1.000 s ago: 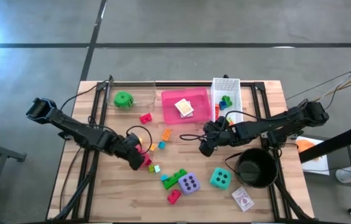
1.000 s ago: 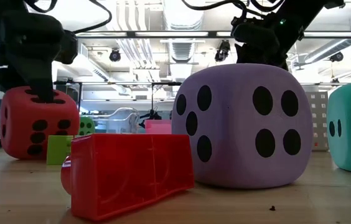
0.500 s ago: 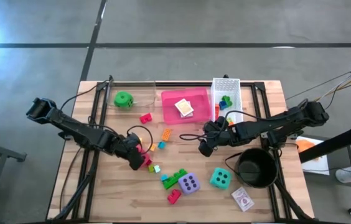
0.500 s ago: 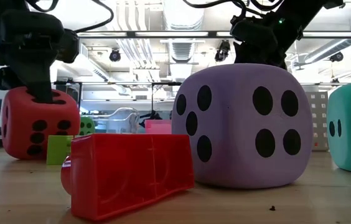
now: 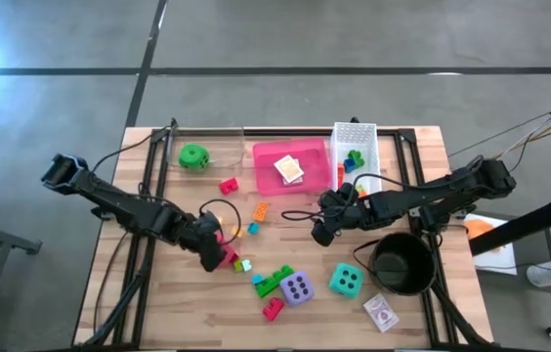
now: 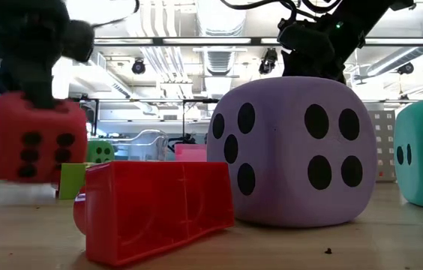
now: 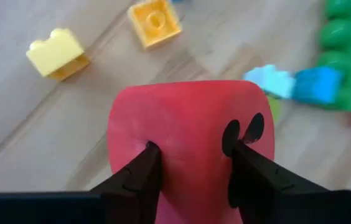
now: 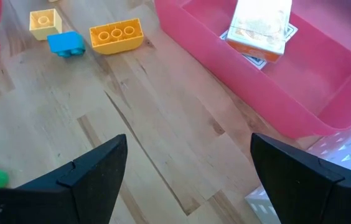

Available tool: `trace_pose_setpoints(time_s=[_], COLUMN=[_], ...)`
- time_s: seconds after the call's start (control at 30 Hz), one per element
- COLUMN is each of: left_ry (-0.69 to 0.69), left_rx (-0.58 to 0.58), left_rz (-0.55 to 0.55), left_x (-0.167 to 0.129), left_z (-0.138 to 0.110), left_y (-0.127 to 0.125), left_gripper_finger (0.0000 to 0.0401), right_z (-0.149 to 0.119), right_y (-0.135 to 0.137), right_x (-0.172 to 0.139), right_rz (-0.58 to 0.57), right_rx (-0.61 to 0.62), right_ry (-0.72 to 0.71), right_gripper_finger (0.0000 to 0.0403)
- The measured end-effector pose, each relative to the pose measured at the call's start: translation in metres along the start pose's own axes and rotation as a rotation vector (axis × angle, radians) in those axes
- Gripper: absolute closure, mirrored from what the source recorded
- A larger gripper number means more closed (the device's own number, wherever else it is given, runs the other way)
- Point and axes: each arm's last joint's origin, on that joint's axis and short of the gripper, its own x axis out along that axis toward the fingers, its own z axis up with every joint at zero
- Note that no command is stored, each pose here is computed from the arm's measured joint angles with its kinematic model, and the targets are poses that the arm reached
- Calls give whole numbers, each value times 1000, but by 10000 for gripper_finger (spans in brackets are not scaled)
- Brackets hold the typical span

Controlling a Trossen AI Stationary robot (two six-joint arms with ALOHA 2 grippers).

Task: Pick & Place Toys
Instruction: Put the red die into the transparent bin

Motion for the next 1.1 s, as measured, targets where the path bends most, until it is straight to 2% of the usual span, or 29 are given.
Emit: trace_pose_setpoints(time_s=[0.1,0.23,0.37,0.6,1.1], left_ry=[-35,-51,-98,-161,-196], left_rx=[5,10,15,13,12], left_rz=[4,25,78,116,255], left_x=[-7,-17,-30,-50,-51], left_z=[3,6,10,16,24], left_y=[-2,-3,-1,-1,13], left_gripper_finger=[273,281,311,329,356], right_z=[0,0,0,0,0], right_y=[0,0,0,0,0], right_x=[0,0,0,0,0], right_rz=[0,0,1,1,2], right_rx=[0,0,1,1,1], right_ry=[0,0,-1,-1,-2], right_gripper_finger=[69,69,69,69,69])
